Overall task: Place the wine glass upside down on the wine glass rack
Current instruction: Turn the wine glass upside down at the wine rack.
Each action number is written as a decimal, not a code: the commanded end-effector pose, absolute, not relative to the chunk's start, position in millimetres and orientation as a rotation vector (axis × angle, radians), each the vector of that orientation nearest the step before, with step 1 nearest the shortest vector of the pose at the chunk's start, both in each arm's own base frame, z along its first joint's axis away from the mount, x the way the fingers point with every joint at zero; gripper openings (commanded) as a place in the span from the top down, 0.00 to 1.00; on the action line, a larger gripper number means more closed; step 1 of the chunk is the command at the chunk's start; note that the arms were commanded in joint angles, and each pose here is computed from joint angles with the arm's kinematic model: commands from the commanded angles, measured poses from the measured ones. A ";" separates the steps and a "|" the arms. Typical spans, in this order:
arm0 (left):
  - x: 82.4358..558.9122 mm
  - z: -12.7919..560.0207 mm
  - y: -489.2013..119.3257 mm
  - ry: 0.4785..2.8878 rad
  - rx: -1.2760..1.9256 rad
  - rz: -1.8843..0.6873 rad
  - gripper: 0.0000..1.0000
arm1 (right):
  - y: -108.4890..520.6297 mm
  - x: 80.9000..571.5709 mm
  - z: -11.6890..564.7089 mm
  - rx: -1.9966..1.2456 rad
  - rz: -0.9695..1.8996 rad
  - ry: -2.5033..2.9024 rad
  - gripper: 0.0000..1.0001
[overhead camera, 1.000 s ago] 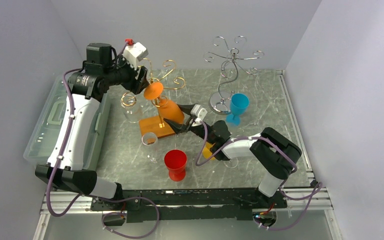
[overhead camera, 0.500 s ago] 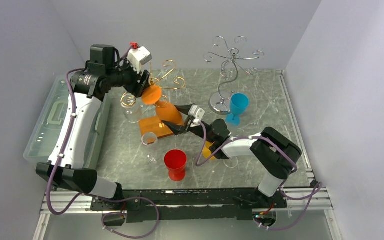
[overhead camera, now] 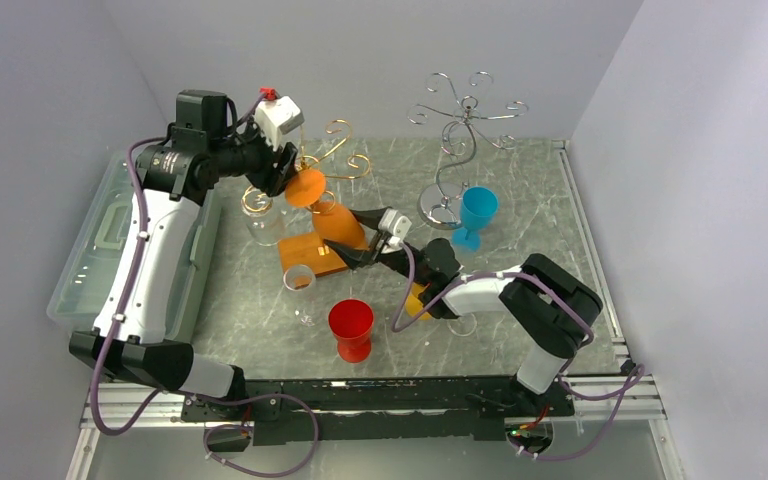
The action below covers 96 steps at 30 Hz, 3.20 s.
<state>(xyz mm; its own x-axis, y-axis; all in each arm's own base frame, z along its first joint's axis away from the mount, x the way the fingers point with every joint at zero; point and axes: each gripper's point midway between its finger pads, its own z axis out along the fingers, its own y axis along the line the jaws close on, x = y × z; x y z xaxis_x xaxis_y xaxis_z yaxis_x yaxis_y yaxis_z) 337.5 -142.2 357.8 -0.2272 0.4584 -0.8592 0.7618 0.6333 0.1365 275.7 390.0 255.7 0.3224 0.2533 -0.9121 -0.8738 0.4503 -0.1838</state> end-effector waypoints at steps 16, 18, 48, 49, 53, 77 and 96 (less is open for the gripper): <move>309.5 383.2 -175.7 1.777 1.041 -0.519 0.42 | 374.2 288.9 270.5 -0.660 0.852 0.961 0.72; 309.0 381.2 -176.0 1.779 1.047 -0.521 0.42 | 377.6 290.9 268.8 -0.687 0.846 0.974 0.69; 290.7 360.3 -187.3 1.809 1.099 -0.662 0.43 | 402.7 308.4 297.6 -0.733 0.861 0.998 0.21; 291.0 360.4 -187.2 1.809 1.097 -0.660 0.43 | 403.4 309.7 299.3 -0.731 0.861 0.996 0.21; 290.5 357.0 -186.6 1.815 1.107 -0.658 0.44 | 410.5 311.8 306.1 -0.731 0.878 0.980 0.24; 293.9 371.9 -178.5 1.781 1.094 -0.570 0.43 | 397.9 299.2 242.3 -0.839 0.839 1.193 0.00; 293.7 376.6 -177.2 1.776 1.077 -0.560 0.43 | 366.1 269.7 287.2 -0.862 0.821 1.185 0.00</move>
<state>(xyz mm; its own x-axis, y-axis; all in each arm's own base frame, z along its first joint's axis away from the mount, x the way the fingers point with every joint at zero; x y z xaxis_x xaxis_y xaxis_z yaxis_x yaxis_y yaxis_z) 302.7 -179.1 354.4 -0.2130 0.4378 -0.8735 0.8630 0.5035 0.0419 279.5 377.4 257.4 0.1374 0.0622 -0.9886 -0.8917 0.4423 -0.0961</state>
